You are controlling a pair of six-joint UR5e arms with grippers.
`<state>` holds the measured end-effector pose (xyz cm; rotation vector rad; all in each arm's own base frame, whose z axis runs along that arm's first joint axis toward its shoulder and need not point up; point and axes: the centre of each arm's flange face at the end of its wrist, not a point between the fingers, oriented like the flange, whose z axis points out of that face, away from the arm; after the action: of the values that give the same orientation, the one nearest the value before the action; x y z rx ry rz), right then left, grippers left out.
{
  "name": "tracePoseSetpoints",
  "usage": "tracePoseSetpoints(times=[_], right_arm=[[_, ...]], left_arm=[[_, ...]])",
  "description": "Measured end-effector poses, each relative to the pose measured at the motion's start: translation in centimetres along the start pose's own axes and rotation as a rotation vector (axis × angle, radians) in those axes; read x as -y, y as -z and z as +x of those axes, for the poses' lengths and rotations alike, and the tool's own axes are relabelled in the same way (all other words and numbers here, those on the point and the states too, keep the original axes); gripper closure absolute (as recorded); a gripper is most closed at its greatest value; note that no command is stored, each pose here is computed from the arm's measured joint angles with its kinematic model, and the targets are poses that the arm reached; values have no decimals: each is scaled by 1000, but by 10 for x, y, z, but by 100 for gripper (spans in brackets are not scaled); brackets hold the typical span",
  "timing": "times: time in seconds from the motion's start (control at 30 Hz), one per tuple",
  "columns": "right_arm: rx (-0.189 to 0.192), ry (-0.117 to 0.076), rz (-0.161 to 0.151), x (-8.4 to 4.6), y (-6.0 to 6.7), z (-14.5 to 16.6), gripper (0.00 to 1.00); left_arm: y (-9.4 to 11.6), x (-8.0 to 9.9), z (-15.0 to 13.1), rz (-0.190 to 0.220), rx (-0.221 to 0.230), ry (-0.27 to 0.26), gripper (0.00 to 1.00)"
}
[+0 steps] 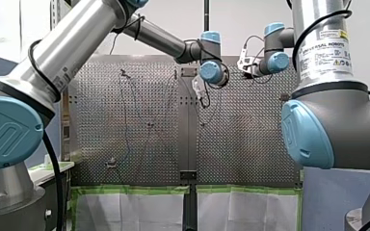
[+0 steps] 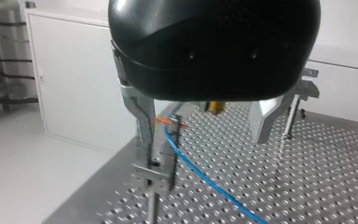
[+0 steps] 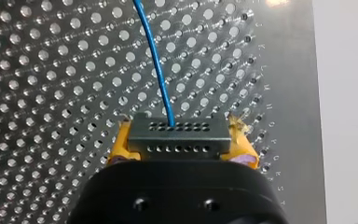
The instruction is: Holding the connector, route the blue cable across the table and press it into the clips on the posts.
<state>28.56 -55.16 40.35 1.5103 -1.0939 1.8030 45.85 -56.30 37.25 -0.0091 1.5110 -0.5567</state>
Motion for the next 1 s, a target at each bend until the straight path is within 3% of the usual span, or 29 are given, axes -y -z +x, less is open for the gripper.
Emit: tracePoseSetpoints(times=[0.43, 0.57, 1.0], right_arm=[[3, 0, 4, 3, 0, -1, 100], [5, 1, 6, 4, 0, -2, 100], [16, 0, 12, 11, 1, -4, 100]], left_arm=[[25, -11, -43, -67, 123, -19, 0], [36, -14, -58, -92, 167, 5, 0], [73, -9, -91, -52, 260, 111, 0]])
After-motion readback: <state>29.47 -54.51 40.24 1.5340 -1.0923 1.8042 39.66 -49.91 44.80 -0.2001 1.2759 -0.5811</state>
